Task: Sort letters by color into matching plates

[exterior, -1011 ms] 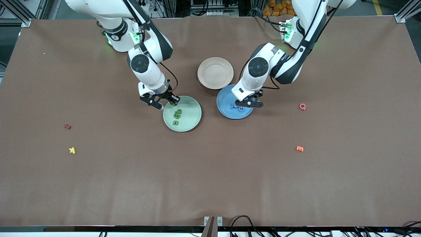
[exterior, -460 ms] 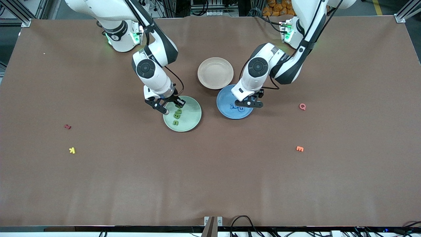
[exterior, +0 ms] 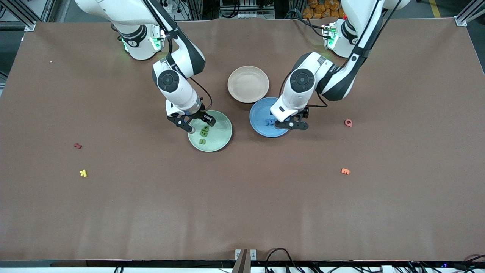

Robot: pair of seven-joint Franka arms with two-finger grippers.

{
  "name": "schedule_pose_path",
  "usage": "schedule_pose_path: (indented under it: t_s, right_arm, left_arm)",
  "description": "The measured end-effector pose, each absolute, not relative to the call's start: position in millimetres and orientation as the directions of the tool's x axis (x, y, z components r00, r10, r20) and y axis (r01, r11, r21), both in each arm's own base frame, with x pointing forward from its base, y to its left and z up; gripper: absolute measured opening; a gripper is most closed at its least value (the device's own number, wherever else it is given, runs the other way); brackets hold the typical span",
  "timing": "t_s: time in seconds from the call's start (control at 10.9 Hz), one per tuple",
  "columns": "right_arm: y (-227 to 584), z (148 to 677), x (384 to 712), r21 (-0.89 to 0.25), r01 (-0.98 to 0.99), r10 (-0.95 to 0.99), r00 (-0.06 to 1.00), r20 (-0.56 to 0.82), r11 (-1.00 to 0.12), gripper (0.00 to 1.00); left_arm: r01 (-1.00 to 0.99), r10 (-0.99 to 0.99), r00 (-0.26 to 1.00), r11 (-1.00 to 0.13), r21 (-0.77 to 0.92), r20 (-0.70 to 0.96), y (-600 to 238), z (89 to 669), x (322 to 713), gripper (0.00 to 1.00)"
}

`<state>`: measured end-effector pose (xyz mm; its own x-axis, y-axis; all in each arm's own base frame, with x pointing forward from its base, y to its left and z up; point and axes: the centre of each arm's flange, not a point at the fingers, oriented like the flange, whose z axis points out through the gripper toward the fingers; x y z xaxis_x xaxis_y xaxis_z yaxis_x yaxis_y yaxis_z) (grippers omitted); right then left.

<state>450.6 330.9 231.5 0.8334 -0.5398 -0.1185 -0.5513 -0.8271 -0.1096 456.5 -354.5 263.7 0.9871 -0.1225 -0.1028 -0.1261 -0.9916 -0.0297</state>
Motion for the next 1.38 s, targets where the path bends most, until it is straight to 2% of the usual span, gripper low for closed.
schedule_pose_path:
  t_s: [0.18, 0.46, 0.74, 1.1, 1.38]
  right_arm:
    - [327, 232, 454, -0.110, -0.543, -0.533, 0.839, -0.114, -0.832, 1.00]
    - [296, 231, 472, -0.071, -0.436, -0.427, 0.897, -0.117, -0.897, 1.00]
    - [232, 245, 504, -0.053, -0.326, -0.319, 0.942, -0.103, -0.944, 1.00]
    - [133, 260, 542, -0.066, -0.217, -0.214, 0.975, -0.054, -0.974, 1.00]
    - [56, 264, 555, -0.071, -0.151, -0.147, 0.988, -0.049, -0.986, 1.00]
  left_arm:
    - [-0.136, -0.131, 0.988, -0.989, -0.063, -0.087, -339, 291, 483, 1.00]
    - [-0.187, -0.182, 0.981, -0.979, -0.081, -0.066, -259, 340, 531, 1.00]
    - [-0.208, -0.202, 0.977, -0.975, -0.078, -0.070, -181, 379, 557, 1.00]
    - [-0.158, -0.153, 0.986, -0.985, -0.076, -0.065, -151, 426, 578, 1.00]
    - [-0.099, -0.098, 0.995, -0.994, -0.045, -0.037, -124, 458, 591, 1.00]
